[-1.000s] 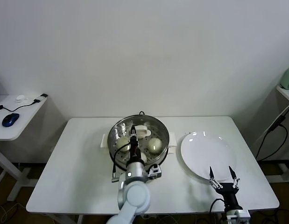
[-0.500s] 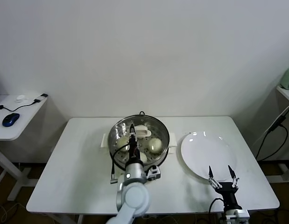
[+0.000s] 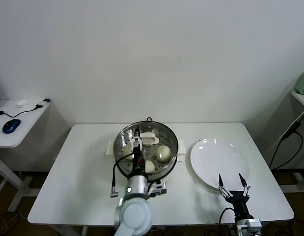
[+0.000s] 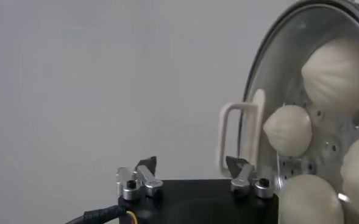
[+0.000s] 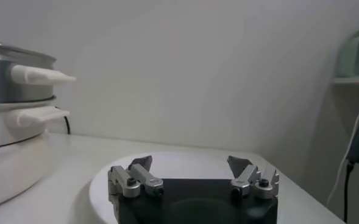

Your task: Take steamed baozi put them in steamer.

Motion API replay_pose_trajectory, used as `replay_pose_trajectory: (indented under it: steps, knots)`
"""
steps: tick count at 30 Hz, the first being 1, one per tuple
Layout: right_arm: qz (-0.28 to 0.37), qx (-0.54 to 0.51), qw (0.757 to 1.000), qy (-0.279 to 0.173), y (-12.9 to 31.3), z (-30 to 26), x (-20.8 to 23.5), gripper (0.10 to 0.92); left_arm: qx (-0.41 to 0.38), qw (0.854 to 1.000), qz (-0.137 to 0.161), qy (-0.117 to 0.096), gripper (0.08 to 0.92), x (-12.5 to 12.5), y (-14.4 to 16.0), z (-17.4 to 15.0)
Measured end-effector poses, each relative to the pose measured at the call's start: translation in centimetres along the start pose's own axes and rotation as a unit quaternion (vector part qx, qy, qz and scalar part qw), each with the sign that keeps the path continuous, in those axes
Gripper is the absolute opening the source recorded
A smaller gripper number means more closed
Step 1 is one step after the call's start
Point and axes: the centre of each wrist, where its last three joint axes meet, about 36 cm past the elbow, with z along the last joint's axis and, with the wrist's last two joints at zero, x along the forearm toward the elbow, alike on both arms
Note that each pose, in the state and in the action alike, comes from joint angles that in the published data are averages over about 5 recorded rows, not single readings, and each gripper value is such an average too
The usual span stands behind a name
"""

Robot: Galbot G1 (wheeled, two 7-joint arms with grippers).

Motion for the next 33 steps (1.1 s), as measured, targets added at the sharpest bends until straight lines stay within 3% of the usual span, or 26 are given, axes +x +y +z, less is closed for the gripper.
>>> replay_pose_trajectory:
  steps: [5, 10, 16, 20, 24, 28, 33]
  knots:
    - [0.000, -0.004, 1.000, -0.003, 0.0, -0.3, -0.1, 0.823, 0.038, 0.999, -0.002, -0.022, 0.812, 1.0, 1.1, 2.0]
    - [0.002, -0.008, 1.000, -0.008, -0.2, -0.7, 0.0, 0.823, 0.123, 0.991, 0.000, -0.043, 0.822, 1.2, 1.9, 5.6]
    - [0.001, -0.013, 1.000, -0.011, -0.3, -0.7, 0.3, 0.823, 0.257, 0.966, 0.016, -0.030, 0.823, 0.8, 2.2, 13.1]
    - [0.002, -0.015, 1.000, -0.012, -0.6, -0.6, 0.4, 0.823, 0.342, 0.939, 0.028, -0.013, 0.823, 1.2, 1.2, 18.7]
    - [0.004, -0.017, 1.000, -0.011, -0.8, -0.6, 0.3, 0.823, 0.431, 0.901, 0.038, 0.003, 0.823, 2.0, -0.5, 22.7]
    - [0.005, -0.022, 1.000, -0.004, -0.8, -0.5, 0.3, 0.823, 0.505, 0.862, 0.043, 0.015, 0.823, 3.0, -2.8, 25.2]
    - [0.000, -0.026, 1.000, 0.006, -0.8, -0.5, 0.4, 0.823, 0.563, 0.825, 0.045, 0.029, 0.823, 4.4, -5.5, 27.0]
